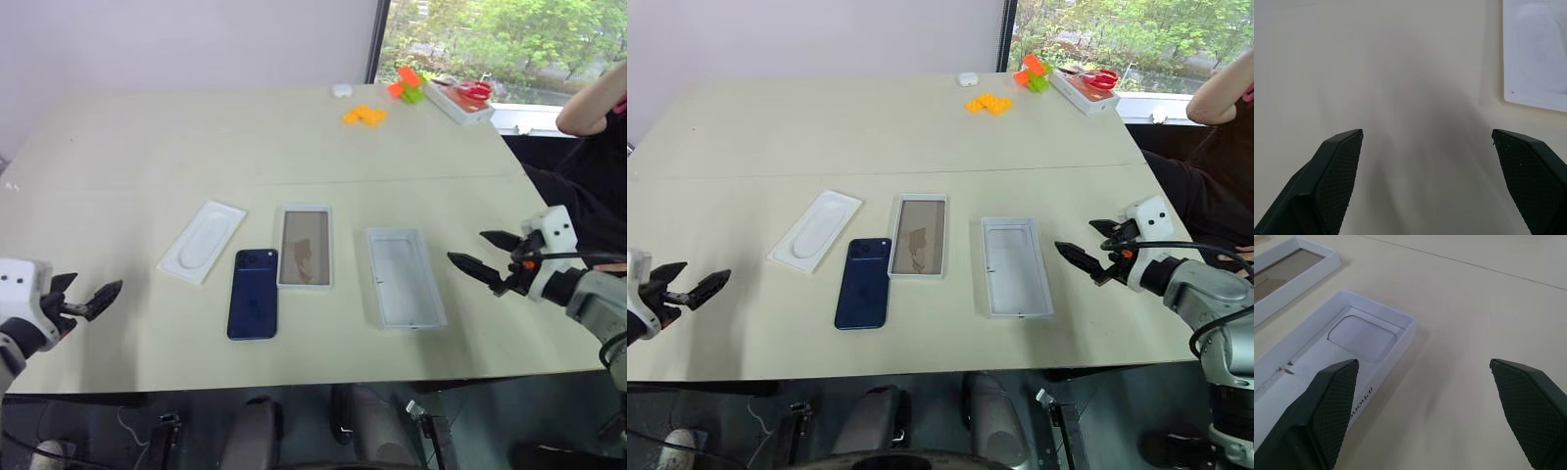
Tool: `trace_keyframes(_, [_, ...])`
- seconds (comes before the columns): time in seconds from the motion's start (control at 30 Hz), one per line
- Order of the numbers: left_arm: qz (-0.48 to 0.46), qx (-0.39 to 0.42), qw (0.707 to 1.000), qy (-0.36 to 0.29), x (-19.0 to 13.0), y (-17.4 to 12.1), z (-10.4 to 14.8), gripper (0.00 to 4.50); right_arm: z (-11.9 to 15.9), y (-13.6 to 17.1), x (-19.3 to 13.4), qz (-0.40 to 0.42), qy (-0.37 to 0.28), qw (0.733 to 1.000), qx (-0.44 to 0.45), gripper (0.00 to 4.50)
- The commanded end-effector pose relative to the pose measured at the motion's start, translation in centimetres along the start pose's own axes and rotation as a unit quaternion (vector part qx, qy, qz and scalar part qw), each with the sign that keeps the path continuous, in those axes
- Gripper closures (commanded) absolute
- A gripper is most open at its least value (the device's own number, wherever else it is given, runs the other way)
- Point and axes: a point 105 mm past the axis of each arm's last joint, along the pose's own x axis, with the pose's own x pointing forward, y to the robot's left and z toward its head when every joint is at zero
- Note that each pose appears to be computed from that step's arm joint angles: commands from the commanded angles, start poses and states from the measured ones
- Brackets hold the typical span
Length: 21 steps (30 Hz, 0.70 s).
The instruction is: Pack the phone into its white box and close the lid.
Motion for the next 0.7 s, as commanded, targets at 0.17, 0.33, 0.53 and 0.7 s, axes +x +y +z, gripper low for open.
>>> trace_keyframes(0.17, [0.015, 0.003, 0.999, -0.04, -0.4, -0.1, 2.0, 0.06, 1.9, 0.0, 1.0, 0.01, -0.033, 0.999, -0.026, 0.01])
trace_keyframes(0.33, [0.021, -0.017, 0.998, -0.049, -0.5, -0.5, 2.0, 0.06, 2.4, 0.1, 1.5, 0.015, -0.037, 0.999, -0.034, 0.01])
trace_keyframes(0.53, [0.014, -0.026, 0.998, -0.047, -0.3, -1.3, 1.7, 0.06, 2.4, 0.4, 1.6, 0.017, -0.04, 0.998, -0.039, 0.01])
trace_keyframes(0.7, [0.002, -0.038, 0.997, -0.062, 0.4, -2.8, 2.1, 0.06, 2.9, 0.8, 2.6, 0.018, -0.051, 0.998, -0.044, 0.01])
